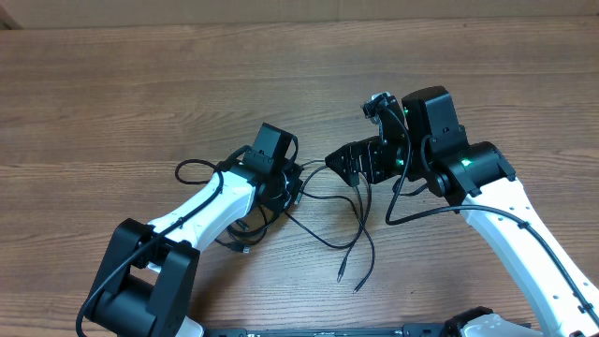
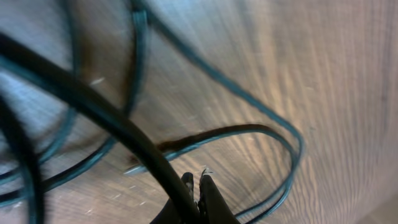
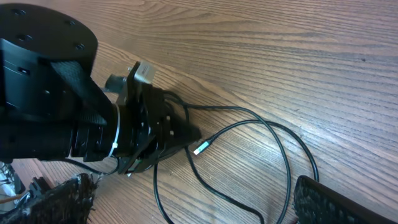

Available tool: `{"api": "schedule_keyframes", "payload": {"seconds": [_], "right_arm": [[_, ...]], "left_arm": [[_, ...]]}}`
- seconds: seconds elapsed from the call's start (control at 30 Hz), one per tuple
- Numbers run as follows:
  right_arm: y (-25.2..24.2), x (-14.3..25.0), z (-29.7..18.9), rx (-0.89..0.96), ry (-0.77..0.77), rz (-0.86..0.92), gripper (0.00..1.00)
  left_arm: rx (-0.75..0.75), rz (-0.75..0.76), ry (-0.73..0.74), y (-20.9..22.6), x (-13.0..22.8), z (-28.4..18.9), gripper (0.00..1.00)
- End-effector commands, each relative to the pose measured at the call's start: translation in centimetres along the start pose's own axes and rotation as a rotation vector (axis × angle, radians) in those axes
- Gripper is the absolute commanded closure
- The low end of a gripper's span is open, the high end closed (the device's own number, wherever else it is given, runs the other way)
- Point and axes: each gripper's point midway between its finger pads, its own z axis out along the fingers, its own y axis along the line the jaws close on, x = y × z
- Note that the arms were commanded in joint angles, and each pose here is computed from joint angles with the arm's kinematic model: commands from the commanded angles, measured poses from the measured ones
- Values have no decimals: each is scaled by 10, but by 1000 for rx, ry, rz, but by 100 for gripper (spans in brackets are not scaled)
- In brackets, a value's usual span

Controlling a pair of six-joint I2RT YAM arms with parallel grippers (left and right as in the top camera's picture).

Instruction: Untangle cables

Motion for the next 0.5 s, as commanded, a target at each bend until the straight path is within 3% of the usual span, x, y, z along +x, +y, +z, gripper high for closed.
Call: {"api": "schedule_keyframes", "payload": {"seconds": [0.0, 0.2, 0.47], "right_arm": [[-1, -7, -2, 9, -17, 0, 0], [-1, -7, -2, 9, -17, 0, 0], [-1, -7, -2, 9, -17, 0, 0]], "left_arm": [[69, 217, 11, -16, 0, -2, 96], [189, 487, 31, -42, 7, -23, 96], [247, 622, -23, -47, 0, -74, 95]]}}
